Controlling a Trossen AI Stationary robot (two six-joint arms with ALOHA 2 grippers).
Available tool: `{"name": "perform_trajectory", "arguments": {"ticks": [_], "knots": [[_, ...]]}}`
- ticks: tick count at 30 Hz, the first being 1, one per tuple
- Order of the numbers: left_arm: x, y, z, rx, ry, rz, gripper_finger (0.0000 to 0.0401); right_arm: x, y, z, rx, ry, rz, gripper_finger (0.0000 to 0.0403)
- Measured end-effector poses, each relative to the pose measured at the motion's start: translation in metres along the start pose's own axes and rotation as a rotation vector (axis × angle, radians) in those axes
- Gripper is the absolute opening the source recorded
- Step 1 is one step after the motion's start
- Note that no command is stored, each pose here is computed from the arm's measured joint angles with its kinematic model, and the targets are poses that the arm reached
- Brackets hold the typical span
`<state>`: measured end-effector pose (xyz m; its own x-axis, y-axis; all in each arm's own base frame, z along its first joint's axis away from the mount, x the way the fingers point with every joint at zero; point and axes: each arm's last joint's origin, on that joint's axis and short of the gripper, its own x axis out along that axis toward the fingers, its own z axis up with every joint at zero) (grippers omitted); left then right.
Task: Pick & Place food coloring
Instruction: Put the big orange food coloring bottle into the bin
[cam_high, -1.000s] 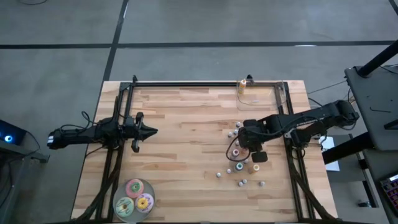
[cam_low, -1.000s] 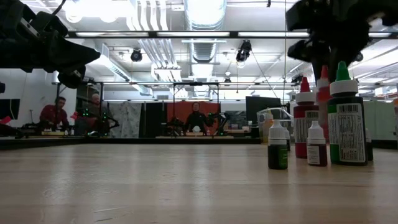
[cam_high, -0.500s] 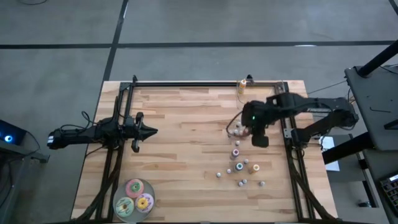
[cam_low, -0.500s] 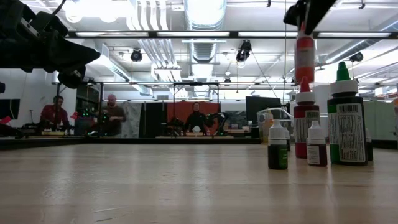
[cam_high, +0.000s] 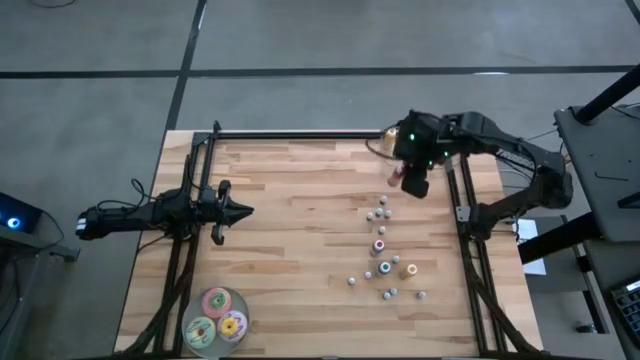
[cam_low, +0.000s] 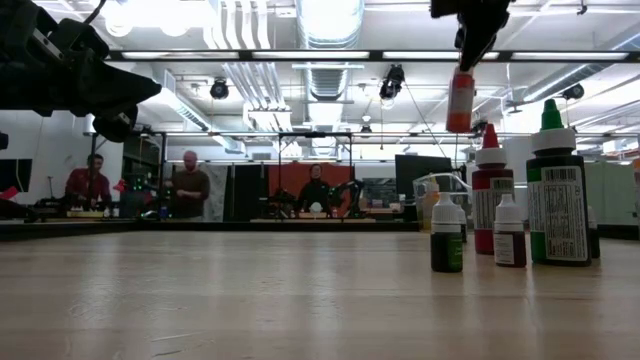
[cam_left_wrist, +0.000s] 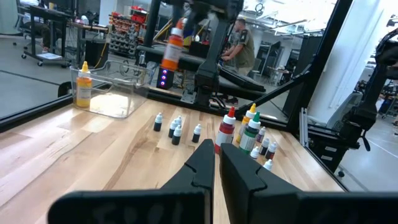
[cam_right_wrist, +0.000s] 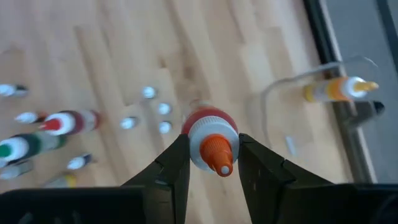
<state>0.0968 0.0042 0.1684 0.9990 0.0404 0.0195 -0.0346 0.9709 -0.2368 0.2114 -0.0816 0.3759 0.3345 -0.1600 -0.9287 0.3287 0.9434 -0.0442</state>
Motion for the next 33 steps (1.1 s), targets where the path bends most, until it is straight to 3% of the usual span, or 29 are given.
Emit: {"name": "perform_trajectory", "arguments": {"ticks": [13, 27, 33], "knots": [[0.000, 0.000, 0.000, 0.000, 0.000, 0.000, 0.0000, 0.021, -0.065, 0.004, 0.123, 0.064, -0.087, 0.0102], [0.000, 0.000, 0.000, 0.000, 0.000, 0.000, 0.0000, 0.054, -0.117, 0.010, 0.131, 0.109, -0.120, 0.0102], [0.000, 0.000, 0.000, 0.000, 0.000, 0.000, 0.0000, 0.074, -0.136, 0.015, 0.248, 0.142, -0.126, 0.0102]]}}
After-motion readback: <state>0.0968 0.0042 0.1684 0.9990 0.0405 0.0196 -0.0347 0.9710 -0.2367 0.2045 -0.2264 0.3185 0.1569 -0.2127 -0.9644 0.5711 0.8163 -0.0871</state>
